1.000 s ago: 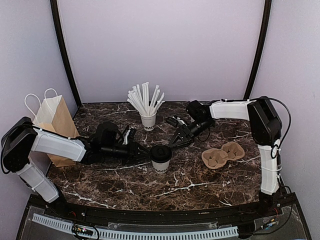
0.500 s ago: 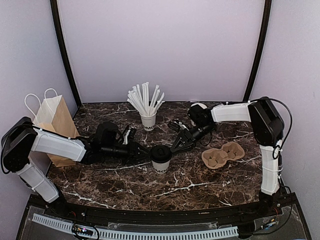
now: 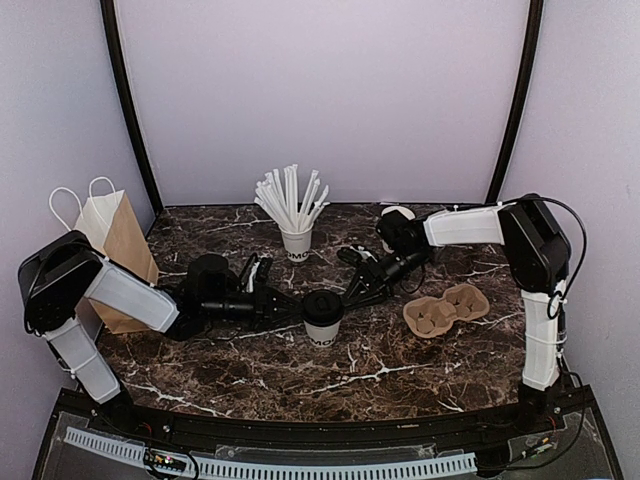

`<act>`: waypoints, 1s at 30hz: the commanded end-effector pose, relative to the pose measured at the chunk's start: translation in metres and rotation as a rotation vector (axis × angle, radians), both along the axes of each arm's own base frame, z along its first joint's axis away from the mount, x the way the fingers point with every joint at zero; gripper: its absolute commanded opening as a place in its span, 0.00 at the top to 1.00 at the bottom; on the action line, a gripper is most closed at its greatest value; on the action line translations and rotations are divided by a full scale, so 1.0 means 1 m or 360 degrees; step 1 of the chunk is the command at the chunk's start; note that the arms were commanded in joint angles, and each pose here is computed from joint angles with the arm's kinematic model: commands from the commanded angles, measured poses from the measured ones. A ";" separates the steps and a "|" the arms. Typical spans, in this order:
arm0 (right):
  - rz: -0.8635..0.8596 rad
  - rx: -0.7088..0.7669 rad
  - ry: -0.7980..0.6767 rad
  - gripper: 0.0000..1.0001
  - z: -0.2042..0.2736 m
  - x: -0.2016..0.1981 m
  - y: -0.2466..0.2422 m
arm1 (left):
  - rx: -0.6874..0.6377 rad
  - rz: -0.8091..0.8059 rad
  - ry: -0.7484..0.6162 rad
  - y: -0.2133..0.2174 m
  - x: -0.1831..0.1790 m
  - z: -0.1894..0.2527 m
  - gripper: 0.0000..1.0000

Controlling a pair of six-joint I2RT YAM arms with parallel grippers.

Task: Pack the takeout coffee

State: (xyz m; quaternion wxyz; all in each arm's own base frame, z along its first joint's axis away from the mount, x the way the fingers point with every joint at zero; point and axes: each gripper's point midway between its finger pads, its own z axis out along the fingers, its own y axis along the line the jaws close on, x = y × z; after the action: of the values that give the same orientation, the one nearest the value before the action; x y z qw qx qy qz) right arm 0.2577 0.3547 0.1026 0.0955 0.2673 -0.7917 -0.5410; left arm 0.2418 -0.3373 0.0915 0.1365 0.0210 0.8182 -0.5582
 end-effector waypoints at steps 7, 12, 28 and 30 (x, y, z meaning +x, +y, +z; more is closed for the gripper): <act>-0.0027 -0.0465 -0.0356 0.66 -0.071 0.031 -0.026 | 0.0856 0.0040 0.0462 0.067 -0.044 -0.121 0.77; 0.0033 -0.0143 -0.0531 0.58 0.002 0.035 -0.009 | 0.0868 0.0063 0.0052 0.051 0.002 -0.061 0.71; 0.0070 -0.0017 -0.0978 0.34 0.086 0.050 -0.012 | 0.0758 0.0113 -0.0476 0.024 0.055 0.064 0.60; 0.0113 -0.0037 -0.1137 0.26 0.094 0.048 -0.012 | 0.0723 0.0105 -0.0534 0.022 0.054 0.075 0.59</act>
State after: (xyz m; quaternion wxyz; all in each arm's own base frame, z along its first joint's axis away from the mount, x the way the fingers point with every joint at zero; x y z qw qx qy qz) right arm 0.3077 0.3435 0.1623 -0.0903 0.3964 -0.7948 -0.4506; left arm 0.2936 -0.3171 0.1279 0.2344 0.0900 0.9070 -0.3380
